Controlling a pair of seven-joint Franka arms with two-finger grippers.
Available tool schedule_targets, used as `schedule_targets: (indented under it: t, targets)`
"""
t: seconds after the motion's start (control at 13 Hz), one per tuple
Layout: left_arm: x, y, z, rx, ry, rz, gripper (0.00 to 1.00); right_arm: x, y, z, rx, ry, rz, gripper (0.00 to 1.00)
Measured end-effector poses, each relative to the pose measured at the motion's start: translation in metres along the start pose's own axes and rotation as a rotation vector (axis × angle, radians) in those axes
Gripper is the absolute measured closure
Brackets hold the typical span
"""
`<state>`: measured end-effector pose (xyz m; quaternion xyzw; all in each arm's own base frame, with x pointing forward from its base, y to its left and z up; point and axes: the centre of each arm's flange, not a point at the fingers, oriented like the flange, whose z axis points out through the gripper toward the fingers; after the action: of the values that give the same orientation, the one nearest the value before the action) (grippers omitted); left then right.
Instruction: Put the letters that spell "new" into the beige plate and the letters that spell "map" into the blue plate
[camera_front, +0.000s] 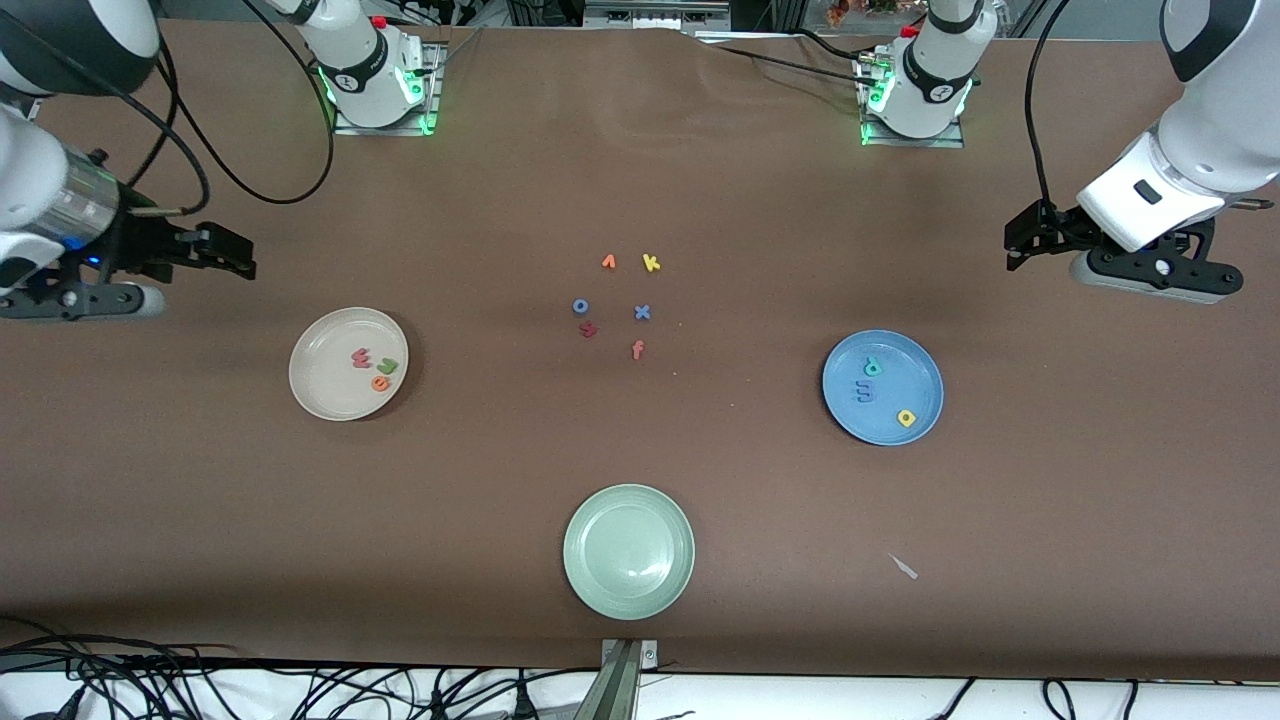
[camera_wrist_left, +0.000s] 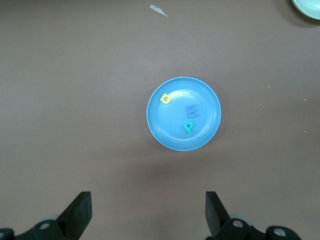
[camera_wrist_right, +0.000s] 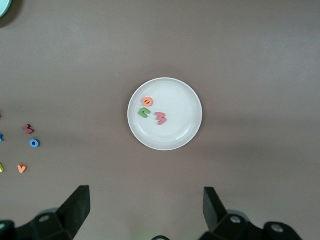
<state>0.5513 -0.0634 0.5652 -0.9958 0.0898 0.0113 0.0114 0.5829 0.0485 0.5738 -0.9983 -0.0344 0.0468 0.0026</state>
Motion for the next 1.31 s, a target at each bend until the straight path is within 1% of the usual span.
schedule_targets:
  t: [0.23, 0.39, 0.77, 1.31]
  targets:
    - [0.0, 0.0, 0.0, 0.0, -0.004, -0.001, 0.0, -0.002, 0.024, -0.005, 0.0, 0.011, -0.014, 0.0]
    - [-0.001, -0.001, 0.0, 0.0, -0.006, -0.002, 0.0, -0.003, 0.035, -0.005, -0.015, 0.01, -0.001, 0.0]
    - [-0.001, -0.001, 0.0, 0.0, -0.006, -0.002, 0.0, -0.002, 0.034, 0.0, -0.023, 0.002, -0.005, 0.0]
    - [-0.001, -0.001, 0.001, -0.001, -0.007, -0.002, 0.0, -0.001, 0.031, 0.0, -0.024, 0.005, -0.011, 0.0]
